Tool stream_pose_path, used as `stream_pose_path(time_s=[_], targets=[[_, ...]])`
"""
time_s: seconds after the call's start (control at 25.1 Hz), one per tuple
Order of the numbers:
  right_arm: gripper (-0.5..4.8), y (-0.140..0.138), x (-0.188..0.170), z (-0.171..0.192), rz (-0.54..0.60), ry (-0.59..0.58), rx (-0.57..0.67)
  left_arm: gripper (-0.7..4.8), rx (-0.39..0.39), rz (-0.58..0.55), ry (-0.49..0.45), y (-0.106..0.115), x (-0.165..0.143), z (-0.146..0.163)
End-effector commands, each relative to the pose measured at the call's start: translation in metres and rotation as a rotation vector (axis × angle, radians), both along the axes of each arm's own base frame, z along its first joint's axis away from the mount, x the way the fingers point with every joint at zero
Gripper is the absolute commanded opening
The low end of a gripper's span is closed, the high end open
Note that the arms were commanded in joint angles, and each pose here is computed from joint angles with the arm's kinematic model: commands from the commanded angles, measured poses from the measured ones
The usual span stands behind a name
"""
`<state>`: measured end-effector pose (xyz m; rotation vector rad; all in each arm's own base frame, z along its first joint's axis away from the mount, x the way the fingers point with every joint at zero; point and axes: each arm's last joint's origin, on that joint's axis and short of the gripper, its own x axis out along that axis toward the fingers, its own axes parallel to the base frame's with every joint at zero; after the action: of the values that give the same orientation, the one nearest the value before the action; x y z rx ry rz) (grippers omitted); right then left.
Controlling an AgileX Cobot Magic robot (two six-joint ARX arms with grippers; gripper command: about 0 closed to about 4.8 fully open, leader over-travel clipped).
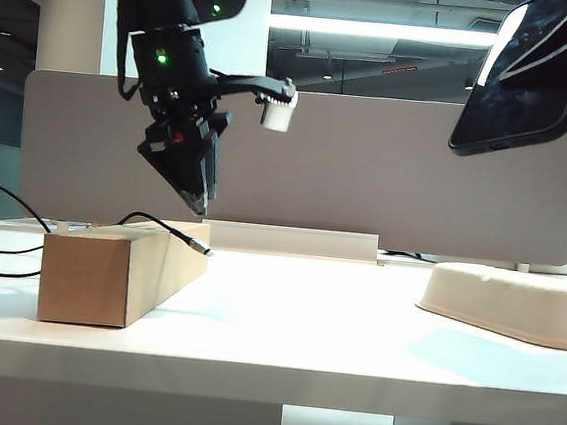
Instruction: Pick up the charging cable and the phone, plug the charging cable into the charging port on the phone, and finally place them back on the table.
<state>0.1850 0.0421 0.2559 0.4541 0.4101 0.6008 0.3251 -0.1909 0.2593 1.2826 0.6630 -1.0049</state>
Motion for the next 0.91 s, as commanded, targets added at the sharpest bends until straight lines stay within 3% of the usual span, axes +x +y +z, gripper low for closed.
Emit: stream_pose_path(time_s=[0.04, 0.52, 0.76, 0.84, 0.91], targets=[[-0.08, 0.000, -0.001, 0.005, 0.005, -0.030, -0.004, 1.93, 0.068, -0.046, 0.010, -0.005, 0.002, -0.004], [-0.08, 0.000, -0.002, 0.004, 0.006, -0.018, -0.006, 1.92, 0.136, -0.056, 0.044, -0.018, 0.007, -0.027], [-0.08, 0.000, -0.002, 0.004, 0.010, -0.029, -0.020, 1.80, 0.206, -0.033, 0.044, -0.020, 0.010, -0.038], [-0.08, 0.000, -0.002, 0.004, 0.009, -0.030, -0.020, 1.61, 0.206, -0.032, 0.042, -0.020, 0.010, -0.038], [-0.08, 0.000, -0.002, 0.004, 0.009, -0.030, -0.020, 0.76, 0.199, -0.031, 0.031, -0.020, 0.011, -0.037]])
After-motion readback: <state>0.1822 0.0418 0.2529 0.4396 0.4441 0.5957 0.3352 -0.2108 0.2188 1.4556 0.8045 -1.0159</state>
